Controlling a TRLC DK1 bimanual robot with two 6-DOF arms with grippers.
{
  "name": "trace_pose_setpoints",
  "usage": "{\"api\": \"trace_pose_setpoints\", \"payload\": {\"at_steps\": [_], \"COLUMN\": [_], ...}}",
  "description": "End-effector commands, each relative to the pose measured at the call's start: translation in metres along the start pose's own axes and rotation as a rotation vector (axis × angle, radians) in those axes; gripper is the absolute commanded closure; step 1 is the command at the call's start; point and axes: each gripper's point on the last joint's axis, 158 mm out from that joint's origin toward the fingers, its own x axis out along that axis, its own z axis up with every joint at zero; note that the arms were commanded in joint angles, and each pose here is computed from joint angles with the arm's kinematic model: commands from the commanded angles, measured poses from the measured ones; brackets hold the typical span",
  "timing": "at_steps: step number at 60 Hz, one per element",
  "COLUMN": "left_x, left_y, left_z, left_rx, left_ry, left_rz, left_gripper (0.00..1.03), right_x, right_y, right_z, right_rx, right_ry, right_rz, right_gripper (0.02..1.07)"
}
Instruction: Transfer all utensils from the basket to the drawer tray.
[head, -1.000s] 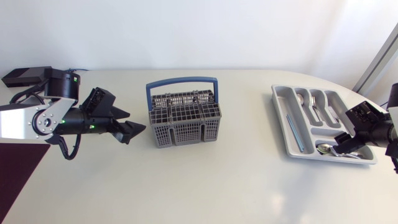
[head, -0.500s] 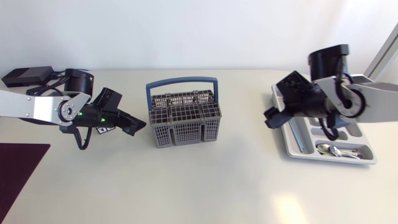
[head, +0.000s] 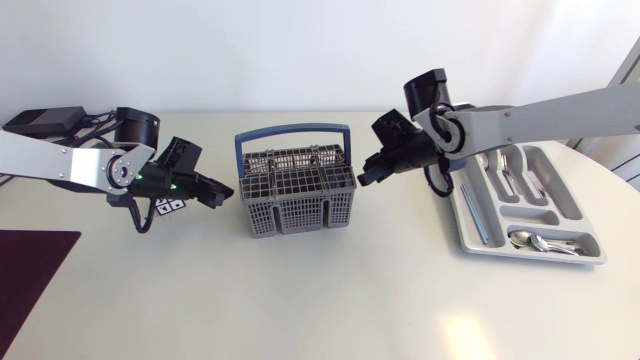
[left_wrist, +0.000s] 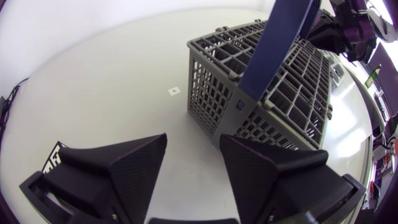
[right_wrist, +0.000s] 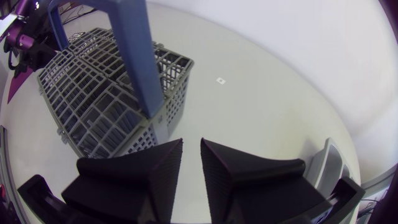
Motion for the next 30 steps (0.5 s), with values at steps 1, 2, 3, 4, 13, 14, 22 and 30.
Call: {"api": "trace_pose_setpoints", "payload": {"at_steps": [1, 2, 3, 4, 13, 14, 22, 30], "left_x": [0.009, 0.010, 0.010, 0.011, 0.015, 0.015, 0.012, 0.009], "left_y": [-0.009, -0.011, -0.014, -0.017, -0.042, -0.044, -0.064, -0.085], "left_z": [0.004, 0.004, 0.005, 0.006, 0.009, 0.009, 0.014, 0.017], "left_rx": [-0.009, -0.005, 0.000, 0.005, 0.046, 0.049, 0.089, 0.120], "left_ry": [0.008, 0.009, 0.008, 0.008, 0.015, 0.016, 0.006, 0.003], "left_rz": [-0.022, -0.026, -0.030, -0.036, -0.076, -0.079, -0.105, -0.135], "left_gripper": [0.74, 0.76, 0.77, 0.77, 0.77, 0.77, 0.77, 0.77], "right_x": [0.011, 0.012, 0.012, 0.012, 0.001, -0.001, -0.013, -0.024], "right_y": [0.018, 0.023, 0.027, 0.032, 0.056, 0.057, 0.070, 0.075], "right_z": [-0.002, -0.002, -0.002, -0.002, -0.002, -0.003, -0.007, -0.014], "right_rx": [0.022, 0.022, 0.021, 0.016, -0.004, -0.005, -0.012, -0.009], "right_ry": [0.025, 0.028, 0.029, 0.030, 0.042, 0.045, 0.047, 0.050], "right_rz": [0.048, 0.062, 0.072, 0.086, 0.132, 0.135, 0.150, 0.153], "right_gripper": [1.01, 1.01, 1.02, 1.01, 1.01, 1.01, 1.01, 1.01]}}
